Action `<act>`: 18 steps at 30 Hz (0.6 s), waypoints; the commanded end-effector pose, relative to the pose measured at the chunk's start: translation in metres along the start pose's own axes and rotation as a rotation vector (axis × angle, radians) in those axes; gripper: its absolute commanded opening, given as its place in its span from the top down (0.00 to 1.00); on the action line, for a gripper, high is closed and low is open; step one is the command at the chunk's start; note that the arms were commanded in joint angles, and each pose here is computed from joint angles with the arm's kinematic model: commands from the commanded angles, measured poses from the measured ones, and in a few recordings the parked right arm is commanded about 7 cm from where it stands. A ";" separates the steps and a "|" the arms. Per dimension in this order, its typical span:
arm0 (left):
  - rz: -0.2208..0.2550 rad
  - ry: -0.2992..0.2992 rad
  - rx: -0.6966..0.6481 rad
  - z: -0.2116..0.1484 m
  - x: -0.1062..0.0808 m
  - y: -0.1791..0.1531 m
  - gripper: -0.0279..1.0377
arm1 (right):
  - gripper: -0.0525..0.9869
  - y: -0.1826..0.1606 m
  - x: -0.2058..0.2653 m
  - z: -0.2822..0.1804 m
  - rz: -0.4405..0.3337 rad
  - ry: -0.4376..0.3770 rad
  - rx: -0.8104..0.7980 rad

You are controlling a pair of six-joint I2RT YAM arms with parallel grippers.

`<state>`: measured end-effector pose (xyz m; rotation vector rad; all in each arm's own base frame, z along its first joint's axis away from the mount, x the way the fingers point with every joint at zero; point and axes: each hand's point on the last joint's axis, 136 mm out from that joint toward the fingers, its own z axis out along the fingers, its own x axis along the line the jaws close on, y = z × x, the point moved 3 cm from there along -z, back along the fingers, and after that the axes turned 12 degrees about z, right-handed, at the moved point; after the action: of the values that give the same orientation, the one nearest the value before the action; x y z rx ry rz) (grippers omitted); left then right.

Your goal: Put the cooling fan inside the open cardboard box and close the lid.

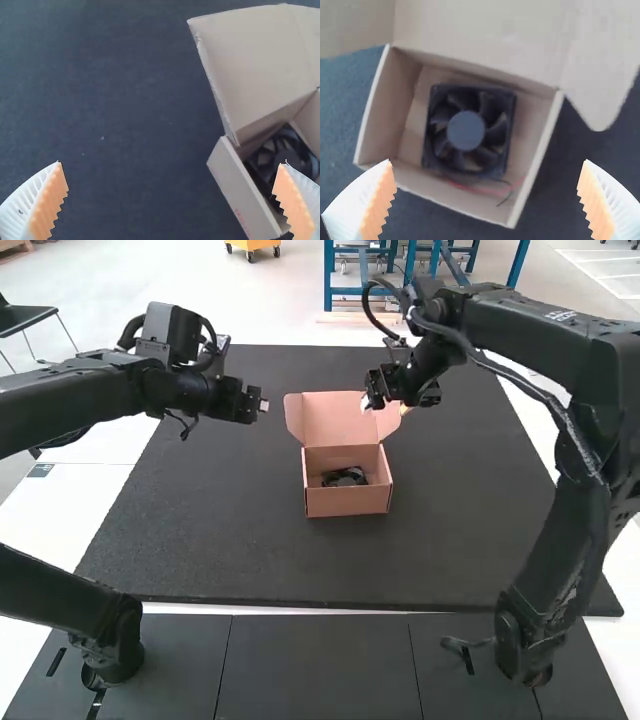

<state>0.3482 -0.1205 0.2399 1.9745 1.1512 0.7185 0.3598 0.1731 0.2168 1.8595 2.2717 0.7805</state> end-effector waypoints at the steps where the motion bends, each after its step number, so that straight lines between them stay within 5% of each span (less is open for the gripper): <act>1: -0.011 0.053 -0.026 -0.001 0.012 0.019 0.07 | 0.16 -0.004 -0.022 -0.007 -0.050 -0.078 -0.053; 18: -0.053 0.132 0.071 0.033 0.031 0.015 0.07 | 0.17 0.015 -0.039 0.007 -0.042 -0.056 -0.318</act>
<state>0.3863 -0.1167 0.2220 2.0177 1.2894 0.7475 0.3800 0.1476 0.1956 1.6737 2.0625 0.9671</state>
